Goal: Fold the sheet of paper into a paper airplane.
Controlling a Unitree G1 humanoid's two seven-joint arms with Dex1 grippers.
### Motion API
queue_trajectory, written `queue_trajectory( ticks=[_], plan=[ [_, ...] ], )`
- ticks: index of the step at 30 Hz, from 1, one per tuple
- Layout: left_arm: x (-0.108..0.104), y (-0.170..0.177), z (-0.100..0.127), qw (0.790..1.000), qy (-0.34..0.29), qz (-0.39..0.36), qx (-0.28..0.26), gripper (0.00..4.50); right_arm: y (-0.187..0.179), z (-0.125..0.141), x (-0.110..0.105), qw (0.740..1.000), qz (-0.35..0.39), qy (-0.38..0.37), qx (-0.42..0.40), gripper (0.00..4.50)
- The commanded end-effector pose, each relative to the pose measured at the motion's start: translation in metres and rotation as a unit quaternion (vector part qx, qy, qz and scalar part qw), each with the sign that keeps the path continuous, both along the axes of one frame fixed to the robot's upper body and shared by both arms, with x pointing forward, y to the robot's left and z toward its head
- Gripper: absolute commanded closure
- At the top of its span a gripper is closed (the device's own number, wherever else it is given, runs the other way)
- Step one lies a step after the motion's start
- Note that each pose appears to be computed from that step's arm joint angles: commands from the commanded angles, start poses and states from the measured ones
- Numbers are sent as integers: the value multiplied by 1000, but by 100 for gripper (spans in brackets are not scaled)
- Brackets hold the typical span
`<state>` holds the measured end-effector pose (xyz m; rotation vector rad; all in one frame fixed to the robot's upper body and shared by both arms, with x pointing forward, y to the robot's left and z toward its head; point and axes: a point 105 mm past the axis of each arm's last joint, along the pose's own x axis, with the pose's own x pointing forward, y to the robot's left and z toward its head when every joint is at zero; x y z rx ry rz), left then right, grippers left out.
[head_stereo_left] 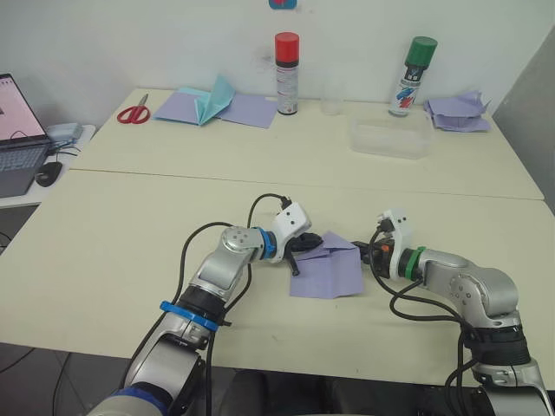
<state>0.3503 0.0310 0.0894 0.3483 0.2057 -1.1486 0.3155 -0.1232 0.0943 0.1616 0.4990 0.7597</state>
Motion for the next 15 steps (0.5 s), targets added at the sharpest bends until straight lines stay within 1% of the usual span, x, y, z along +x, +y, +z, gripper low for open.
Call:
queue_trajectory(
  ticks=[1,5,10,15],
  plan=[
    [-3,-7,15,999,-25,-11,-18,447,4,13,0,999,10,-30,3,450],
    [-8,-10,15,999,-26,-25,-18,447,4,13,-1,999,11,-30,2,450],
    [-17,-16,9,998,-24,-57,-4,447,5,14,-1,999,12,-30,1,450],
    [-16,-15,-3,996,-35,-68,37,447,5,14,-2,999,14,-30,1,450]
  ],
)
